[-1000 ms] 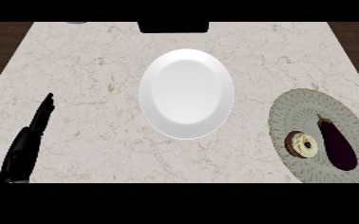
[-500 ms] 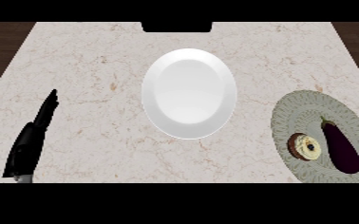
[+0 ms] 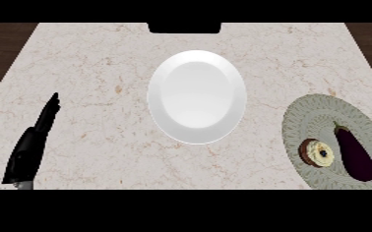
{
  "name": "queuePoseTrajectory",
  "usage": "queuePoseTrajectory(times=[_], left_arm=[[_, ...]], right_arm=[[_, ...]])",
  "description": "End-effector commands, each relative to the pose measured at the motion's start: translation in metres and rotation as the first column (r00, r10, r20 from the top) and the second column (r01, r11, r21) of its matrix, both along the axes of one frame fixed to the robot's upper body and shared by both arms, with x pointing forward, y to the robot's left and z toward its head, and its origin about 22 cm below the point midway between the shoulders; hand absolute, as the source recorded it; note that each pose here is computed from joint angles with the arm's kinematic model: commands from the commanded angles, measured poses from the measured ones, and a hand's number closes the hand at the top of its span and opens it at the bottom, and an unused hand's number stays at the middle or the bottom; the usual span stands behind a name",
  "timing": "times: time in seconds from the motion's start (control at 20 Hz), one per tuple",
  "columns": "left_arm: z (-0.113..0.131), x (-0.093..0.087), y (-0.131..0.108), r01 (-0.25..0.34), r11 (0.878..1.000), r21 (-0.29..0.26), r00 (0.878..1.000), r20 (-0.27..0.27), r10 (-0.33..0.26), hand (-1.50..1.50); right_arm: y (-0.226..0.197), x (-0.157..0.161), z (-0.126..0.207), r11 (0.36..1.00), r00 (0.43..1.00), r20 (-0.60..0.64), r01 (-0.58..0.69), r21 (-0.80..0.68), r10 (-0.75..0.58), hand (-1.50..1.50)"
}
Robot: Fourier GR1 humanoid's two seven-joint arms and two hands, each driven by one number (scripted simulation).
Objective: Pick the eggplant from the placemat and place it in the plate
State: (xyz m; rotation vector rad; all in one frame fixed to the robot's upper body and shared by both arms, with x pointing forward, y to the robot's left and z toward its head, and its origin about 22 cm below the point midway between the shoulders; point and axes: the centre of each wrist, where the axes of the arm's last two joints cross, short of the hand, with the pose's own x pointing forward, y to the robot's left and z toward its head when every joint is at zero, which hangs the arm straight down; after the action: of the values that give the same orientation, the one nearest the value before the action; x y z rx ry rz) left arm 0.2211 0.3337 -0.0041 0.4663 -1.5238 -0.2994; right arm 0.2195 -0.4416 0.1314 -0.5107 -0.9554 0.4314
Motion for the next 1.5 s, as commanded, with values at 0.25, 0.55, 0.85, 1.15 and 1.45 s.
queuePoseTrajectory(times=[0.25, 0.55, 0.85, 1.15, 1.45], left_arm=[[0.0, -0.011, 0.02, -0.004, 1.0, -0.012, 1.0, -0.011, 0.004, 0.0], [-0.007, -0.002, 0.011, -0.02, 1.0, 0.002, 1.0, 0.006, 0.02, 0.0], [-0.005, -0.014, 0.022, 0.015, 1.0, -0.012, 1.0, -0.014, -0.016, 0.0], [-0.002, -0.02, 0.005, -0.019, 1.0, 0.002, 1.0, -0.003, 0.019, 0.0], [0.002, -0.018, -0.005, -0.002, 1.0, -0.004, 1.0, -0.012, 0.002, 0.0]], right_arm=[[-0.004, 0.022, -0.029, 0.991, 0.982, -0.148, -0.127, -0.046, 0.119, -1.5], [-0.009, 0.019, -0.072, 0.984, 0.966, -0.196, -0.176, -0.009, 0.171, -1.5], [-0.008, 0.028, -0.091, 0.981, 0.958, -0.211, -0.191, 0.021, 0.192, -1.5], [0.002, 0.033, -0.085, 0.984, 0.957, -0.234, -0.178, -0.002, 0.173, -1.5], [0.006, 0.03, -0.111, 0.982, 0.955, -0.23, -0.185, 0.026, 0.186, -1.5]])
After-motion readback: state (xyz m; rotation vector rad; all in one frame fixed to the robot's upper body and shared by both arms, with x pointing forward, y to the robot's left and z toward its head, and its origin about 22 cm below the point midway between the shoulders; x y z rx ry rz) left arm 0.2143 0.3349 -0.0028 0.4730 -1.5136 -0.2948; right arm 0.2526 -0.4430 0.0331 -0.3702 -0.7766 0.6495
